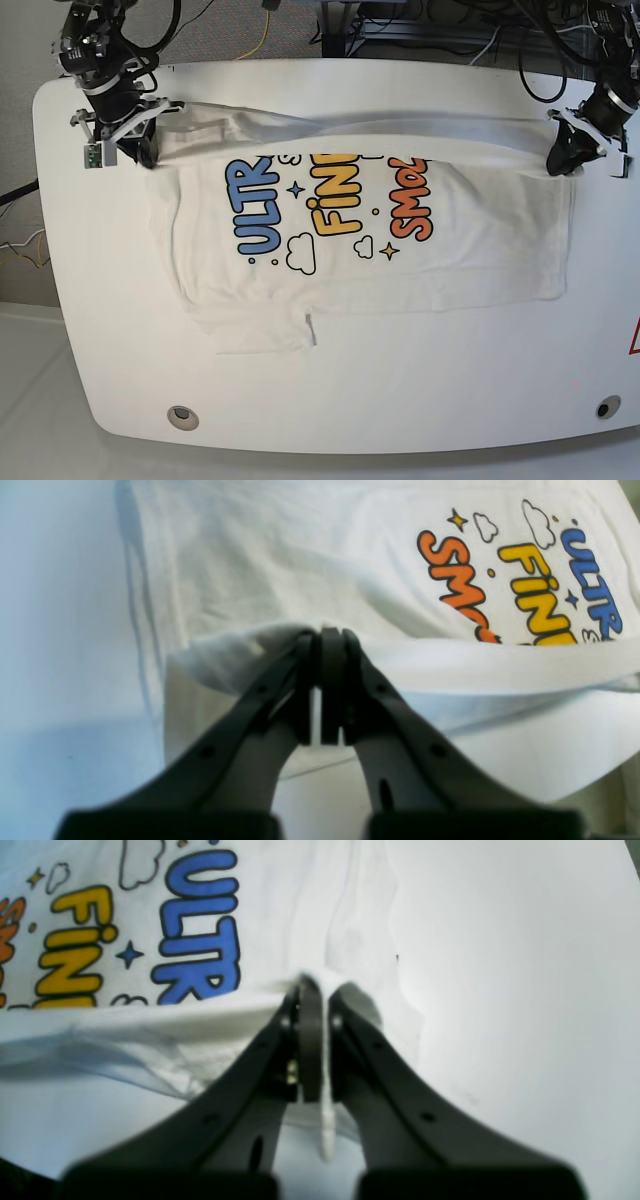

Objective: Fold the T-shirt properly
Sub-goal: 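Lay the folded edge down and open both grippers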

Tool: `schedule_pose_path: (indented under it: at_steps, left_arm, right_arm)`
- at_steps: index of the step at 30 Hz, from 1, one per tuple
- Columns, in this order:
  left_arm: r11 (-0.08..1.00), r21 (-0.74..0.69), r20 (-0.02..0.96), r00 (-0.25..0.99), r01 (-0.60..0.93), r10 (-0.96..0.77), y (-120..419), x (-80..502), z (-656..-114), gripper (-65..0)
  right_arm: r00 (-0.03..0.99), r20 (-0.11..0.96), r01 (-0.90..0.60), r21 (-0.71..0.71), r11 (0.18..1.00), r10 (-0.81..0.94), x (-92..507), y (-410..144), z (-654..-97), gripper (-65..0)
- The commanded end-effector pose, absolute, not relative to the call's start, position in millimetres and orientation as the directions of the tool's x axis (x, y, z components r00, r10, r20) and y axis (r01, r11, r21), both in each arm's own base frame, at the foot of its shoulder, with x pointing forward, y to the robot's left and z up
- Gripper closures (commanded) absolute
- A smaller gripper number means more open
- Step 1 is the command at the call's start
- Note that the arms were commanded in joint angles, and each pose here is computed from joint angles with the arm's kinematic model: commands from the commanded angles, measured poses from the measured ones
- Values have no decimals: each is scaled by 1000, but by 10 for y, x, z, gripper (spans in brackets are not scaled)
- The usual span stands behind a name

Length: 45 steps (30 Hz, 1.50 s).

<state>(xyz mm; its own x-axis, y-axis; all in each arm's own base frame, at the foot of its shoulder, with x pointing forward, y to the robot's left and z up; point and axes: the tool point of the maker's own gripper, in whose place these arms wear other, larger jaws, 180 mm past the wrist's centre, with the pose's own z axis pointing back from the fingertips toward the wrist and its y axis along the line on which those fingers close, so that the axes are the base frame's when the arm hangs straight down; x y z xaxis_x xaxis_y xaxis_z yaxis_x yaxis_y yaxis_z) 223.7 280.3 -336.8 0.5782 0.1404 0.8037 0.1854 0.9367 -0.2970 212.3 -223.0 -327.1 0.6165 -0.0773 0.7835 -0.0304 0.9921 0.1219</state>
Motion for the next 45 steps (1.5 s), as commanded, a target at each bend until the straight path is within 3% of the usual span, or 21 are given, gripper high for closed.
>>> schedule_pose_path:
  at_steps: [1,18,30,32,40,42,45]
  left_arm:
    - [939,-281,837,529,197,139,2866,2336,-3208,0]
    - [944,-276,827,545,180,138,2902,2412,-3306,0]
    - [949,-272,819,556,162,140,2953,2391,-3298,-279]
    - [950,-270,818,558,159,140,2964,2388,-3297,-285]
    - [957,-258,826,544,130,148,3086,2341,-3267,-249]
    - [960,-253,813,565,121,142,3145,2275,-3360,-169]
    - [960,-258,802,578,109,150,3169,2256,-3412,-99]
  right_arm:
    - [576,815,-49,102,994,-56,2234,-2240,-3166,0]
    - [643,752,1,187,982,-144,2357,-2283,-3694,0]
    - [671,724,25,198,980,-163,2262,-2317,-3760,0]
    - [672,723,24,199,980,-163,2244,-2313,-3755,0]
    - [672,725,6,198,980,-150,2178,-2268,-3720,0]
    - [652,744,-8,197,980,-144,2169,-2247,-3640,0]
    - [652,745,-9,195,981,-142,2166,-2247,-3636,0]
